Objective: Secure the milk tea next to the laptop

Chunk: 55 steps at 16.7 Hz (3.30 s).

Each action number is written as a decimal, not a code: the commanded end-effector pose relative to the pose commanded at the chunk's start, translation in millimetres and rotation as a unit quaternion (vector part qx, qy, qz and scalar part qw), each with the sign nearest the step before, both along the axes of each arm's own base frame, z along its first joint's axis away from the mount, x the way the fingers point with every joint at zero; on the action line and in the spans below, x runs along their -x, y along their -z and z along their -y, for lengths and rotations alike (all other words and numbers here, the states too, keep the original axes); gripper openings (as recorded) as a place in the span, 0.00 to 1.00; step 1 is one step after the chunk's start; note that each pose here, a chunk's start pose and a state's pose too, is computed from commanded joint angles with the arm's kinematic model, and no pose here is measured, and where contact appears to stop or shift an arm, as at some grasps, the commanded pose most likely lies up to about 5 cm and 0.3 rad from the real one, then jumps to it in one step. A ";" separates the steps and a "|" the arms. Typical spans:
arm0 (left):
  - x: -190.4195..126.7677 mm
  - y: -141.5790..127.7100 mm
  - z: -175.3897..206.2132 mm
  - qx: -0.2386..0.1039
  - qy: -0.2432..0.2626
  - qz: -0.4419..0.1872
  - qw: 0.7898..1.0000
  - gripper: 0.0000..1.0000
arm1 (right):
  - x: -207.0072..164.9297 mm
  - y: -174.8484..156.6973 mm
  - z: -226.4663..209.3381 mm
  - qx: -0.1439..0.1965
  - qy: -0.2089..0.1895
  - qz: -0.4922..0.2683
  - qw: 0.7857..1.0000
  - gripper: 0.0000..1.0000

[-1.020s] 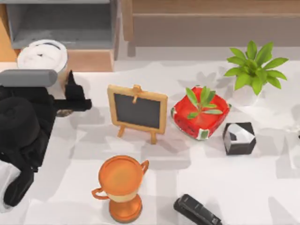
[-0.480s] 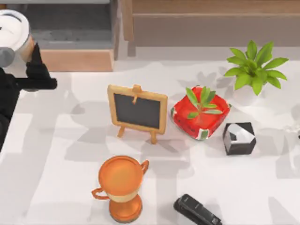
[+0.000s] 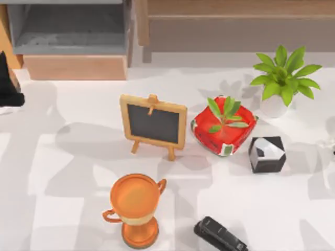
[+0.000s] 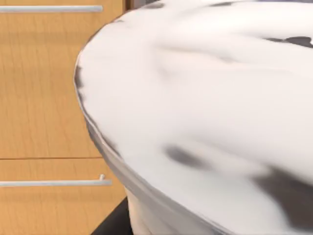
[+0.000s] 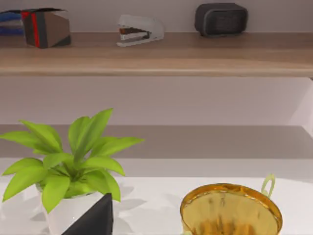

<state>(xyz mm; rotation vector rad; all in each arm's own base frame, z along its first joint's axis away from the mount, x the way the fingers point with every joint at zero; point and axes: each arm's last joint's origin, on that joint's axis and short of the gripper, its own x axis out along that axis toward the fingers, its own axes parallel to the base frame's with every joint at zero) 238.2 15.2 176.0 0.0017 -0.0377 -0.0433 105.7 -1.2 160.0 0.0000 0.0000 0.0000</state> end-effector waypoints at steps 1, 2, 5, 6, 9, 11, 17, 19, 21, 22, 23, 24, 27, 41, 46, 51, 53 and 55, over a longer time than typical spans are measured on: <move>4.4 4.6 -4.5 -0.002 -0.001 -0.015 1.000 0.00 | 0.0 0.0 0.0 0.000 0.000 0.000 1.000 1.00; 9.0 10.1 -8.4 -0.003 -0.003 -0.032 0.999 0.00 | 0.0 0.0 0.0 0.000 0.000 0.000 1.000 1.00; 22.2 28.8 -16.6 -0.002 -0.005 -0.086 0.996 0.00 | 0.0 0.0 0.0 0.000 0.000 0.000 1.000 1.00; 25.8 34.2 -18.2 -0.001 -0.006 -0.101 0.995 0.00 | 0.0 0.0 0.0 0.000 0.000 0.000 1.000 1.00; 30.2 40.7 -19.7 0.001 -0.006 -0.120 0.993 0.00 | 0.0 0.0 0.0 0.000 0.000 0.000 1.000 1.00; 30.2 40.7 -19.7 0.001 -0.006 -0.120 0.993 0.00 | 0.0 0.0 0.0 0.000 0.000 0.000 1.000 1.00; 29.3 42.0 -18.7 -0.003 -0.004 -0.119 0.993 0.00 | 0.0 0.0 0.0 0.000 0.000 0.000 1.000 1.00; 28.3 42.2 -18.7 -0.006 -0.005 -0.112 0.994 0.00 | 0.0 0.0 0.0 0.000 0.000 0.000 1.000 1.00; 25.9 39.7 -19.1 -0.009 -0.005 -0.096 0.995 0.00 | 0.0 0.0 0.0 0.000 0.000 0.000 1.000 1.00; 24.3 37.8 -19.4 -0.010 -0.005 -0.085 0.996 0.00 | 0.0 0.0 0.0 0.000 0.000 0.000 1.000 1.00; 22.5 35.7 -19.7 -0.011 -0.005 -0.073 0.997 0.00 | 0.0 0.0 0.0 0.000 0.000 0.000 1.000 1.00; 20.8 33.9 -19.9 -0.012 -0.005 -0.062 0.998 0.00 | 0.0 0.0 0.0 0.000 0.000 0.000 1.000 1.00; 17.7 34.3 -20.9 -0.011 -0.005 -0.043 0.999 0.00 | 0.0 0.0 0.0 0.000 0.000 0.000 1.000 1.00; 30.2 70.7 -19.7 0.001 -0.006 -0.120 0.993 0.23 | 0.0 0.0 0.0 0.000 0.000 0.000 1.000 1.00; 30.2 70.7 -19.7 0.001 -0.006 -0.120 0.993 0.60 | 0.0 0.0 0.0 0.000 0.000 0.000 1.000 1.00; 30.2 70.7 -19.7 0.001 -0.006 -0.120 0.993 0.98 | 0.0 0.0 0.0 0.000 0.000 0.000 1.000 1.00; 30.2 70.7 -19.7 0.001 -0.006 -0.120 0.993 1.00 | 0.0 0.0 0.0 0.000 0.000 0.000 1.000 1.00; 30.2 70.7 -19.7 0.001 -0.006 -0.120 0.993 1.00 | 0.0 0.0 0.0 0.000 0.000 0.000 1.000 1.00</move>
